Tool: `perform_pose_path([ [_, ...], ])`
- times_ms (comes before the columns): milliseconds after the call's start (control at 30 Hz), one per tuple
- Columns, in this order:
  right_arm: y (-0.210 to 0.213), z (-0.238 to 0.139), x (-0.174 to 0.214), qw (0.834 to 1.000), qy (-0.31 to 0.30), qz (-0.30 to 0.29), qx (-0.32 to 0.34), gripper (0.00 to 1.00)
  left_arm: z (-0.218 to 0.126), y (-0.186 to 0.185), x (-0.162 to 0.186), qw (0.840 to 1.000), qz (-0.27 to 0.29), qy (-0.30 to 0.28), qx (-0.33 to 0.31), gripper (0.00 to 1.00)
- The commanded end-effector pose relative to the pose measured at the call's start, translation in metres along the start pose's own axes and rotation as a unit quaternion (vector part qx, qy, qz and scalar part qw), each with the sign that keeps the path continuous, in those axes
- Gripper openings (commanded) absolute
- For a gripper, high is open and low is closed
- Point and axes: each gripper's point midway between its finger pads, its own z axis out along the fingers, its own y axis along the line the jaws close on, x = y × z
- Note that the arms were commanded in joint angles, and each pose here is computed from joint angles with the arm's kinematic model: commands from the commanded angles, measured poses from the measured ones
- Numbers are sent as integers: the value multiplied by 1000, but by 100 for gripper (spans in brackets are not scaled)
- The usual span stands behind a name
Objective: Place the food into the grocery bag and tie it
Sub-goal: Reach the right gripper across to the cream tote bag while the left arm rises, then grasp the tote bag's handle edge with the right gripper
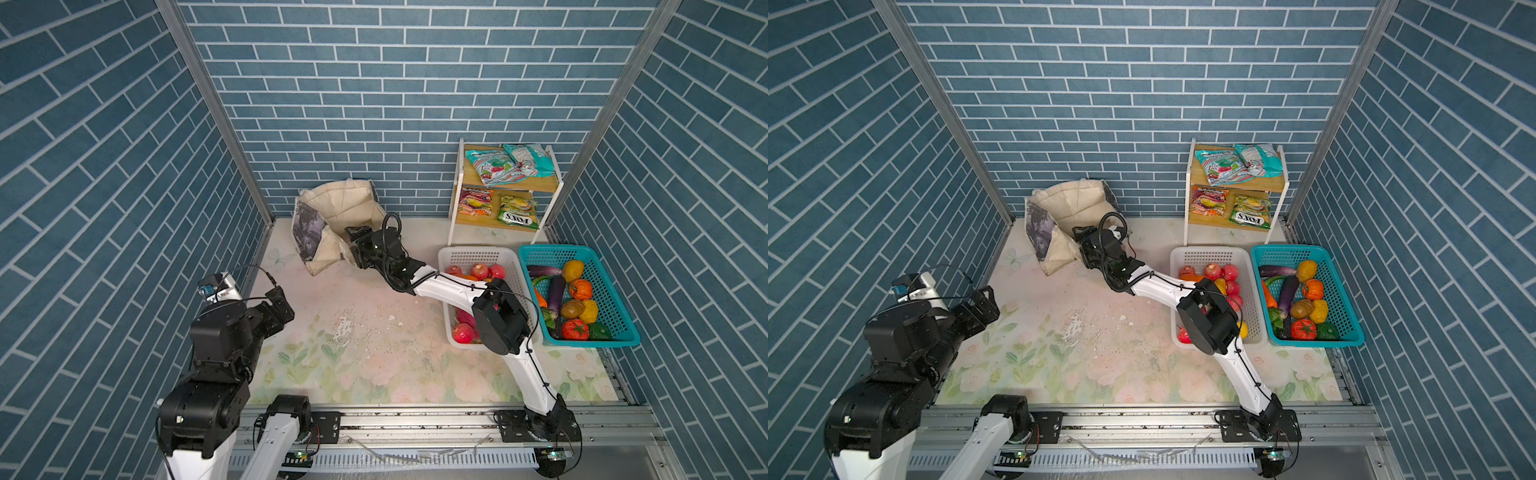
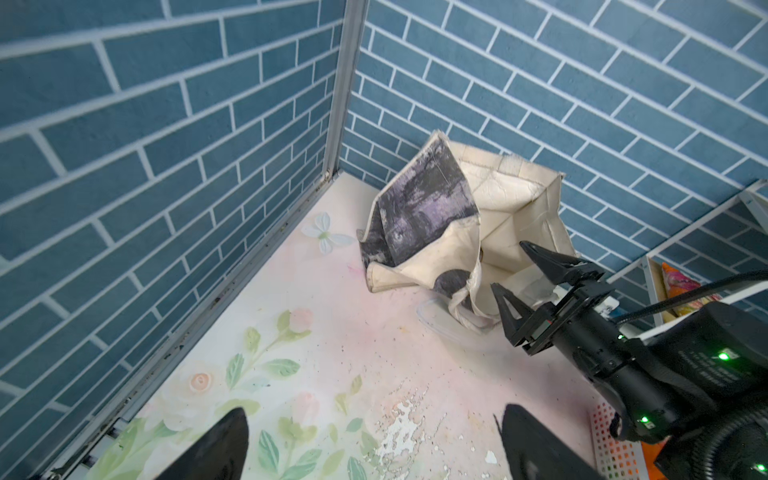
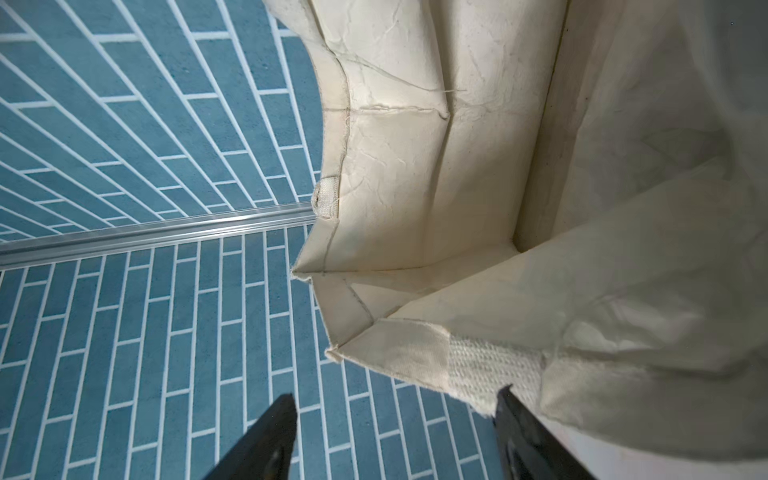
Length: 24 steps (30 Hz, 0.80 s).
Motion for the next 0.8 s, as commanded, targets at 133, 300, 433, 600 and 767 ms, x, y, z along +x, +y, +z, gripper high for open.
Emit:
perform_pose_path([
  [133,2,21,5,997,-29,68,-35,79,-20,21,-17,997,5,-62,-38,99],
  [300,2,23,7,995,-36,78,-45,79,-21,24,-16,997,10,-64,-45,100],
  [433,-1,11,8,996,-38,69,-30,80,-20,25,-14,997,11,-61,-46,100],
  [600,-16,-28,0,996,-61,-7,63,82,-18,24,-14,997,9,-60,-43,100],
  [767,-18,-63,-12,991,-88,-34,100,83,-13,22,-9,998,4,-50,-40,99],
])
